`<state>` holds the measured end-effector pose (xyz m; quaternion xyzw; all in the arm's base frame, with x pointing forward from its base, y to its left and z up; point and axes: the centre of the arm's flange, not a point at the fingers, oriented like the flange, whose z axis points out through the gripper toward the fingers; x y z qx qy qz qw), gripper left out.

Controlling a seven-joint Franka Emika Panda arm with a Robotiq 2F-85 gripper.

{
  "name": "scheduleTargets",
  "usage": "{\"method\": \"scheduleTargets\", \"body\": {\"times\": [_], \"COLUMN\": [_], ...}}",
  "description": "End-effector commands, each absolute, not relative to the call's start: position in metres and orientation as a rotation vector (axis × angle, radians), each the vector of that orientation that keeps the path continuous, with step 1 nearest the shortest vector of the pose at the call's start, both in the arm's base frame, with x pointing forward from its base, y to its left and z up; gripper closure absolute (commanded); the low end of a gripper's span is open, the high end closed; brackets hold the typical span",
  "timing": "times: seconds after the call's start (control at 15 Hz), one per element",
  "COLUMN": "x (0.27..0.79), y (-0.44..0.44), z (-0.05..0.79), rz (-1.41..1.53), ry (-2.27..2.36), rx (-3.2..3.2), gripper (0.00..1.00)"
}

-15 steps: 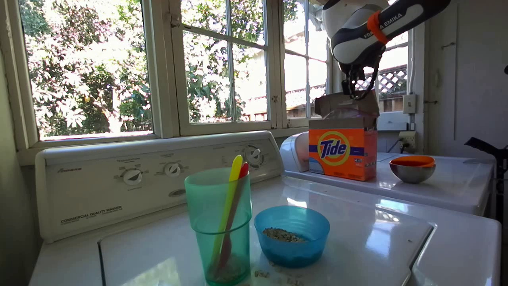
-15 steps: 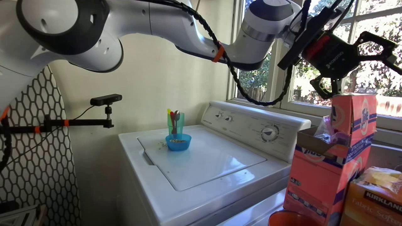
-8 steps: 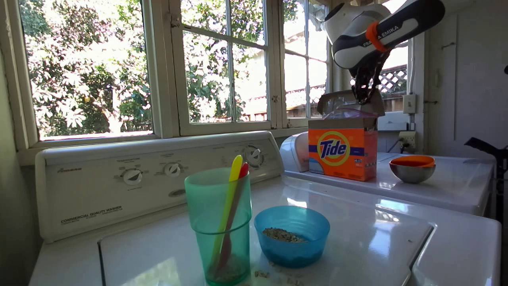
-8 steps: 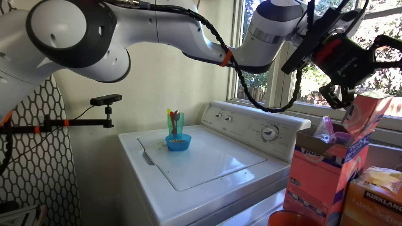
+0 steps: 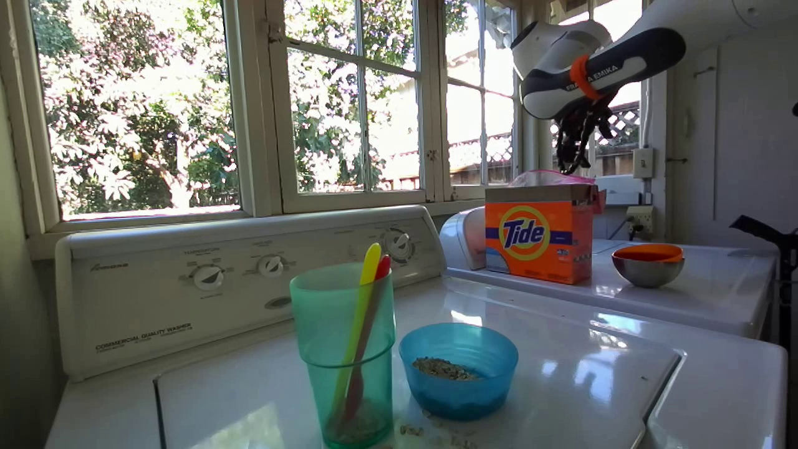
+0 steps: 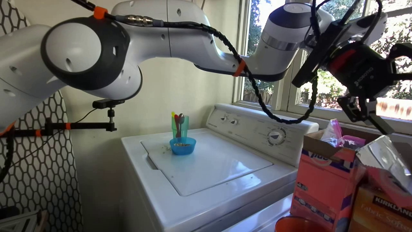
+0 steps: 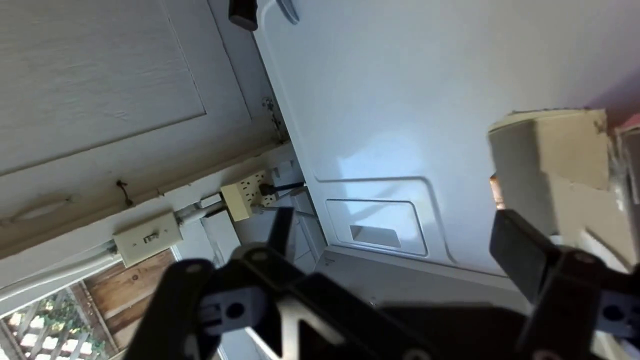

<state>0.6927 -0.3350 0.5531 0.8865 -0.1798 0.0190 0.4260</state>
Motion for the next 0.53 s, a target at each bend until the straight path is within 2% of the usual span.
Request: {"method": "scheduleTargets", "body": {"times": [0.0, 0.47], "x": [0.733, 0.71], "y": [-0.344, -0.311], "z": [0.565, 0.609], "rz": [0.105, 0.342], "ry": [-0.486, -0.385], "rx": [2.304, 2.457], "gripper": [0.0, 0.0]}}
